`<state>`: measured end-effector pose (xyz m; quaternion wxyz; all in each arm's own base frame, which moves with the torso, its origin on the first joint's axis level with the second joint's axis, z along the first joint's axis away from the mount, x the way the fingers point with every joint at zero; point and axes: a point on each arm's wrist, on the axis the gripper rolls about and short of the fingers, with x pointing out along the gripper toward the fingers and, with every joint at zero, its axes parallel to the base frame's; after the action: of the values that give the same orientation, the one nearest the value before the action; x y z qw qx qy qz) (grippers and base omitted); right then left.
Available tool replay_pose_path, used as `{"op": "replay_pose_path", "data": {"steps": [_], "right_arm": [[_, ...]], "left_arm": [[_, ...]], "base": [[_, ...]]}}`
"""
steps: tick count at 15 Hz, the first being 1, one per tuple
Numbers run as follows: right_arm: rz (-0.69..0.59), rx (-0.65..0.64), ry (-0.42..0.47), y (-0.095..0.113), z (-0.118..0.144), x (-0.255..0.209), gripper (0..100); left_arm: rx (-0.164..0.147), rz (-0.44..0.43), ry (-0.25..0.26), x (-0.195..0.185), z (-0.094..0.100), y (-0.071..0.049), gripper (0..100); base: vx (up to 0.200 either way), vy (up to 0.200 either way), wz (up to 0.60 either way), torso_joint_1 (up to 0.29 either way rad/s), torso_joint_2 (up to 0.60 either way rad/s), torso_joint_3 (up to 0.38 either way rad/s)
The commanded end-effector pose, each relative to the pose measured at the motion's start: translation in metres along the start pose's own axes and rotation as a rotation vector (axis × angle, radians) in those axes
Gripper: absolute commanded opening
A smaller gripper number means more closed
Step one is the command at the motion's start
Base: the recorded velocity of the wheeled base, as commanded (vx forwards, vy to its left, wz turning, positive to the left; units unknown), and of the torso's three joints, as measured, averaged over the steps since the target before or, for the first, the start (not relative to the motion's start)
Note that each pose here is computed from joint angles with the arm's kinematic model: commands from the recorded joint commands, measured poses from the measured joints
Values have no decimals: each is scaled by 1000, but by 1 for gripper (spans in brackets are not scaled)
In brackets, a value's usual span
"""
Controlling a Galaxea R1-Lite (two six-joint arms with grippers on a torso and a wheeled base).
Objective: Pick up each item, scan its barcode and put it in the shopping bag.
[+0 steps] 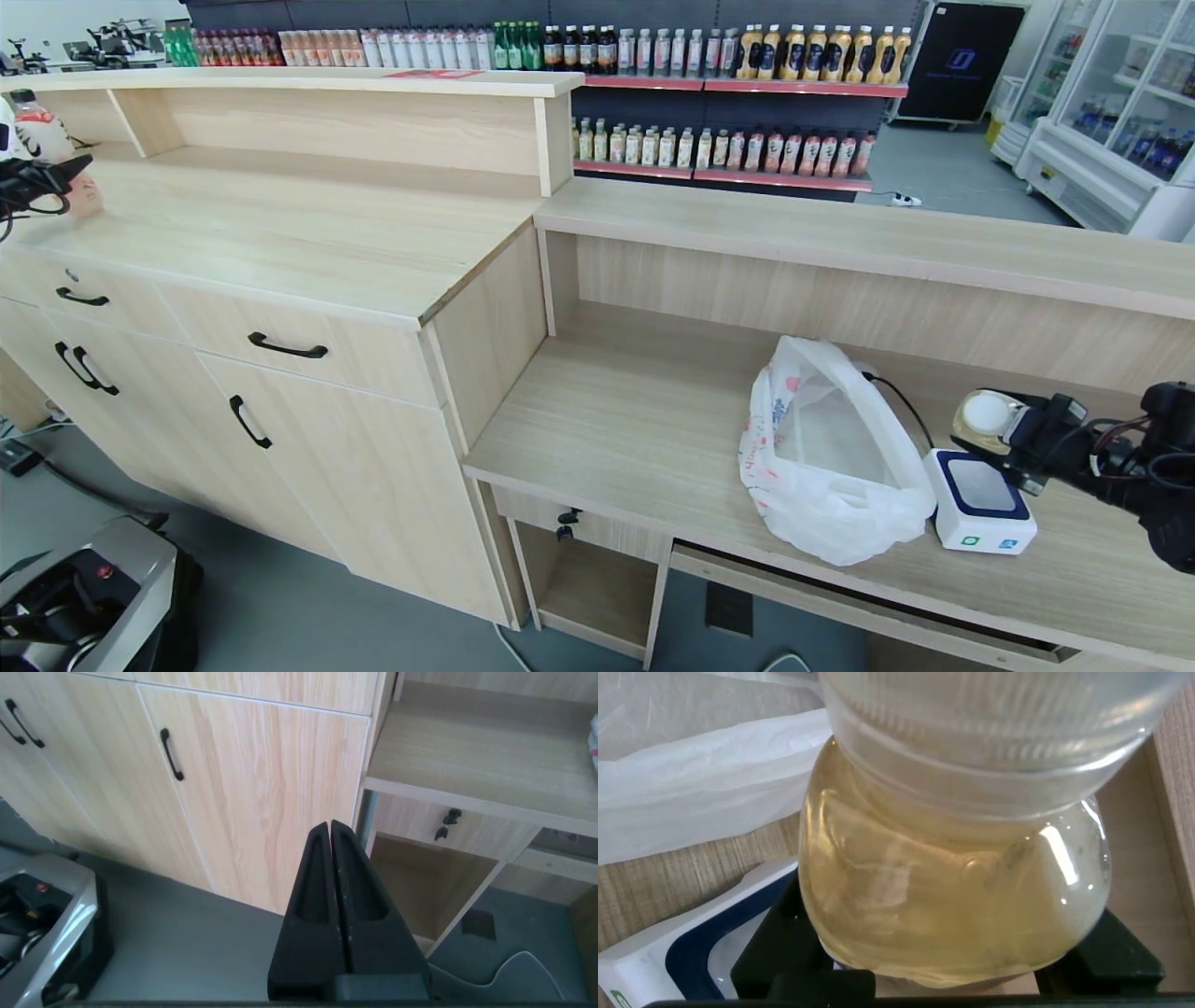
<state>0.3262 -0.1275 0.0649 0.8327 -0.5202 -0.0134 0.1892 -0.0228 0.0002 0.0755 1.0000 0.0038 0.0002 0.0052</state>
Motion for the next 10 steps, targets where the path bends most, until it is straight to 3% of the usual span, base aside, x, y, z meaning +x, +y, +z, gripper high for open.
{"op": "replay_pose_path", "data": {"steps": [1, 10], "right_arm": [[5, 4, 0, 2, -2, 1, 0], [6, 0, -13, 4, -4, 4, 0]], "left_arm": [[0, 0, 0, 0, 0, 0, 0], [0, 0, 0, 0, 0, 0, 0]], "base": [[0, 0, 0, 0, 0, 0], [0, 0, 0, 0, 0, 0]]}}
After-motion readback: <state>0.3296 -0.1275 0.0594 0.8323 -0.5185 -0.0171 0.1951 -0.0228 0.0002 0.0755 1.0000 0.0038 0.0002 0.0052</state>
